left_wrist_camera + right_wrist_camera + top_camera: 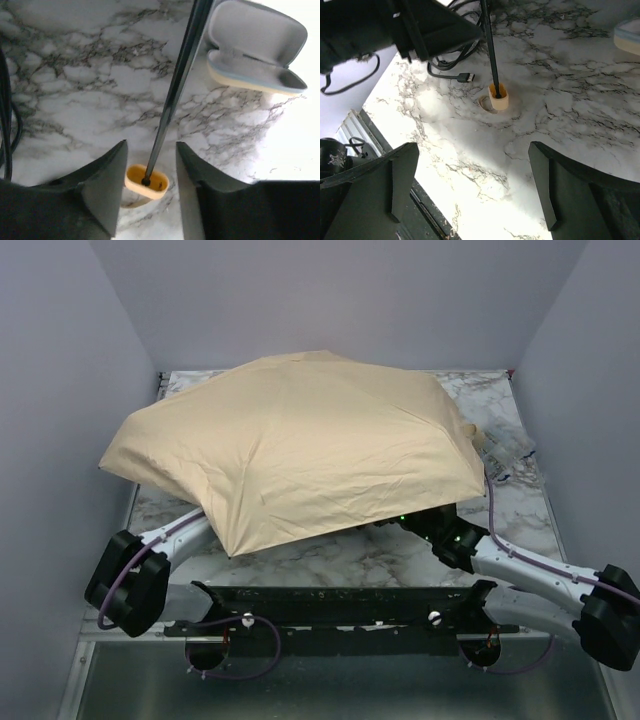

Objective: Open the umbrella

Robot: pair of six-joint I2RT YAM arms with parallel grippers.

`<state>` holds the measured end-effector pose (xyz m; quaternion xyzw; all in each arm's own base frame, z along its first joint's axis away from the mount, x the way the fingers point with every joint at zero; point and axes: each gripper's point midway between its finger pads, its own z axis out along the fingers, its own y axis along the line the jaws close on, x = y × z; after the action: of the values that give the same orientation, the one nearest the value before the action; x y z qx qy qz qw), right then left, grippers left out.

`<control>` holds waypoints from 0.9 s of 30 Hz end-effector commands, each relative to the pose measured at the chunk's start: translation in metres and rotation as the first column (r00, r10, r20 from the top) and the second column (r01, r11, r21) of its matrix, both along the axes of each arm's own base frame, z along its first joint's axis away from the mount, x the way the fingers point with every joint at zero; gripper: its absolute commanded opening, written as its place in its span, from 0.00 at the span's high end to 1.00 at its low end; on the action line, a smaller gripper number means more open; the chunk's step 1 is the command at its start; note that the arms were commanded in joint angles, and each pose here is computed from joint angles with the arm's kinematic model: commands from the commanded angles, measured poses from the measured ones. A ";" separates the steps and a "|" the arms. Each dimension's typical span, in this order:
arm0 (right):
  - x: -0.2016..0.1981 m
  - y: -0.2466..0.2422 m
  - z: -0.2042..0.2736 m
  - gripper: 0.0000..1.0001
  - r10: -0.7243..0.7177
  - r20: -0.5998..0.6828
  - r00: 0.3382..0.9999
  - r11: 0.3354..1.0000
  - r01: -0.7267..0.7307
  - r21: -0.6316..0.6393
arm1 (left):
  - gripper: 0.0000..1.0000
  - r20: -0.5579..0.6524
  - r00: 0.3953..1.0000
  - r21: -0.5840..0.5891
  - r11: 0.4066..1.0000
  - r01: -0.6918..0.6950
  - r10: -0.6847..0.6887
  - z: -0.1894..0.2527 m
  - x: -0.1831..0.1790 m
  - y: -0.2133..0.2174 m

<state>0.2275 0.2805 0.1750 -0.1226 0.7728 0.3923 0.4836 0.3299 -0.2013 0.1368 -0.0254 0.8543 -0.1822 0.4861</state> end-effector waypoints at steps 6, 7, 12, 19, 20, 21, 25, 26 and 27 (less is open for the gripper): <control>0.000 -0.022 -0.005 0.00 -0.082 0.016 0.997 0.996 0.082 -0.035 | 0.72 0.044 0.997 -0.098 0.993 0.063 -0.059 0.026 0.060 -0.024; 0.001 -0.022 -0.006 0.00 -0.085 0.017 0.996 0.996 0.085 -0.038 | 0.73 0.044 0.997 -0.107 0.992 0.072 -0.068 0.028 0.063 -0.027; 0.000 -0.027 -0.008 0.00 -0.098 0.013 0.995 0.993 0.098 -0.063 | 0.59 0.025 0.988 -0.145 0.977 0.156 -0.154 0.041 0.048 -0.039; 0.000 -0.037 -0.009 0.00 -0.149 -0.002 0.989 0.987 0.149 -0.052 | 0.09 0.015 0.990 -0.181 0.973 0.142 -0.142 0.027 0.006 -0.023; 0.000 -0.038 -0.010 0.00 -0.155 -0.005 0.988 0.986 0.154 -0.056 | 0.07 0.013 0.989 -0.184 0.972 0.146 -0.146 0.022 -0.002 -0.022; 0.001 -0.040 -0.012 0.00 -0.166 -0.008 0.986 0.984 0.165 -0.064 | 0.06 0.019 0.989 -0.188 0.971 0.150 -0.149 0.021 -0.008 -0.022; 0.005 -0.047 -0.014 0.00 -0.203 0.005 0.979 0.976 0.203 -0.079 | 0.06 0.051 0.983 -0.191 0.965 0.180 -0.174 0.016 -0.027 -0.022; 0.006 -0.050 -0.015 0.00 -0.217 0.009 0.976 0.973 0.217 -0.078 | 0.06 0.060 0.982 -0.189 0.963 0.190 -0.182 0.014 -0.030 -0.022; 0.007 -0.051 -0.014 0.00 -0.224 0.013 0.975 0.972 0.224 -0.075 | 0.06 0.068 0.980 -0.188 0.962 0.199 -0.189 0.013 -0.033 -0.022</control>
<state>0.2309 0.2423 0.1670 -0.0739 0.7913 0.3316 0.5083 0.3064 -0.2166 0.1411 0.0016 0.8395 -0.2857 0.4621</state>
